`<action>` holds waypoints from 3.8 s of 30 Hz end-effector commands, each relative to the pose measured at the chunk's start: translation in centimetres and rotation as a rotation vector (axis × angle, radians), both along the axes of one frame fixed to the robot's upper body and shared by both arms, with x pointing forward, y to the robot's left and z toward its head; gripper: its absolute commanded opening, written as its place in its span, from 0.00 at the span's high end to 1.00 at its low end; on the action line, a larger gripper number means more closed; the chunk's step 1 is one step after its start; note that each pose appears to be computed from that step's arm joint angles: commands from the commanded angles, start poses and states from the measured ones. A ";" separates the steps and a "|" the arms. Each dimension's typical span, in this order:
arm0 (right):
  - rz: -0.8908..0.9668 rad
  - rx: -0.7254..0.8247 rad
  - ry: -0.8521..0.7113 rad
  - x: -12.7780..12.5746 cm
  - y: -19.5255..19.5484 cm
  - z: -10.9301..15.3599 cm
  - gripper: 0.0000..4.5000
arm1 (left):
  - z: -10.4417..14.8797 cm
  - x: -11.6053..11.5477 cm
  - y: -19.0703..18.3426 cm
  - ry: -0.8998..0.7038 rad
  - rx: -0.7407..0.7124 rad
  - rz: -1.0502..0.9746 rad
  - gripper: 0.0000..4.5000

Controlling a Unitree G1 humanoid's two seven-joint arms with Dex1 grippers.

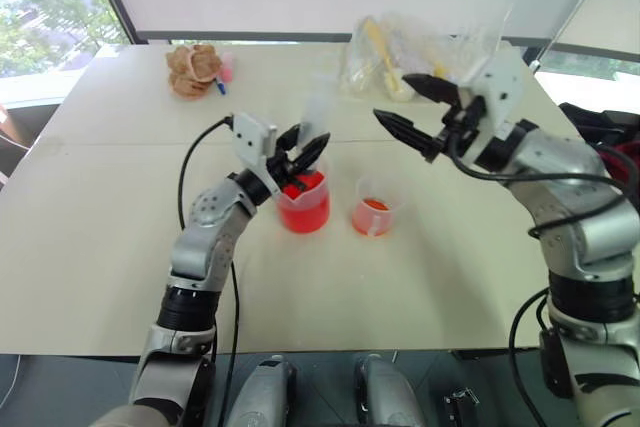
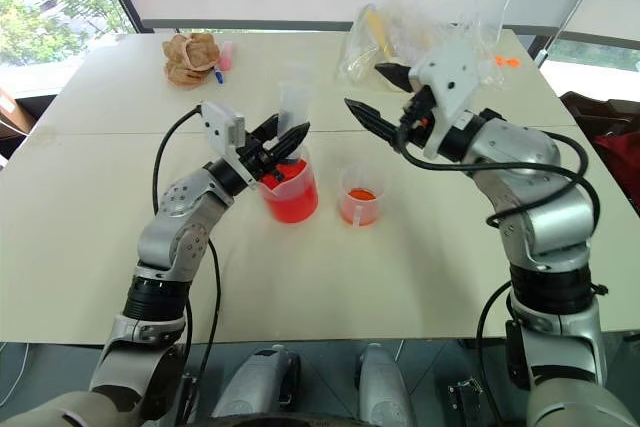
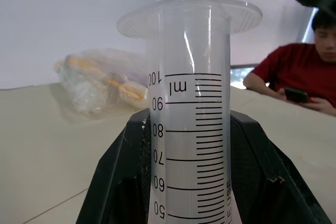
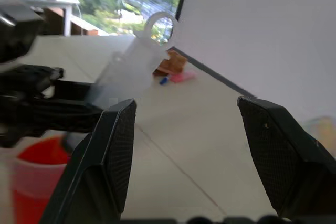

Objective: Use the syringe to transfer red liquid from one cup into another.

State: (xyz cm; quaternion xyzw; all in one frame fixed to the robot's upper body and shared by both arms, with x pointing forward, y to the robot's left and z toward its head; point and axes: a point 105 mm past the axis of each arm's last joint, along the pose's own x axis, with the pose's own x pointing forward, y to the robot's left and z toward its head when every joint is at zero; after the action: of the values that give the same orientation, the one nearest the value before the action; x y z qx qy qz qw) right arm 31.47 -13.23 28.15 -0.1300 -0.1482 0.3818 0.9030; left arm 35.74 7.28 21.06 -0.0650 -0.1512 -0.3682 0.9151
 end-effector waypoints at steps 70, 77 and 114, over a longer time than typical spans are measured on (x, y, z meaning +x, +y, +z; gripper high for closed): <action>-0.212 -0.172 -0.290 -4.2 -4.6 8.8 0.30 | 3.4 -2.8 -12.8 -0.213 -0.022 -0.280 0.69; -0.231 -0.193 -0.273 -2.1 -4.8 7.7 0.30 | 3.0 -3.7 -13.1 -0.219 -0.013 -0.308 0.69; -0.016 -0.188 -0.107 -1.3 1.3 1.2 1.00 | 4.7 -3.3 -12.4 -0.216 -0.072 -0.277 0.69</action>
State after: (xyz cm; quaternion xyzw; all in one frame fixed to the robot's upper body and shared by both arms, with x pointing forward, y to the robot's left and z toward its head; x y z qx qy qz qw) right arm 31.44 -15.18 31.46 -0.2401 -0.1801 0.2969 0.9065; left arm 33.76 -4.61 22.66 -0.0636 -0.1970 -0.4783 0.8534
